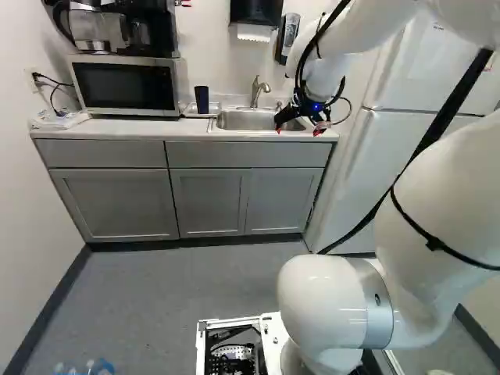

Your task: Rinse the cup and place it in the tray

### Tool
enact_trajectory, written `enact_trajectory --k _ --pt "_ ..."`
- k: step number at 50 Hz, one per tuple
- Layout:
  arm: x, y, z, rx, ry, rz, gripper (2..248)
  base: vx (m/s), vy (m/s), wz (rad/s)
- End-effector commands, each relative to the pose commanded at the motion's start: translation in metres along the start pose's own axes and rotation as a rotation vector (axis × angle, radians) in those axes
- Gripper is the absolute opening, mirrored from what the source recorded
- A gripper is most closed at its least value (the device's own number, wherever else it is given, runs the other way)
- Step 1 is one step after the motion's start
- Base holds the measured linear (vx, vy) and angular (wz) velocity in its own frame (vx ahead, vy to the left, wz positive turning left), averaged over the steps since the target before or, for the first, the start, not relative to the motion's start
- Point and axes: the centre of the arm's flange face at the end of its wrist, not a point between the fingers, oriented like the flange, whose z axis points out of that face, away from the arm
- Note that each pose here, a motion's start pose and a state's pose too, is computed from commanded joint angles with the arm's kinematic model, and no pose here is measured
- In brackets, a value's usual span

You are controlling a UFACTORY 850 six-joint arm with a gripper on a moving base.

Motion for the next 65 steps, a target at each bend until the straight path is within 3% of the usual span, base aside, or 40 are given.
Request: enact_trajectory --k 34,65 --pt "-0.044 -0.014 0.03 0.009 0.109 -0.02 247 0.0 0.0 0.0" --pt "-0.113 -0.031 0.06 0.033 0.262 -0.046 247 0.0 0.0 0.0"
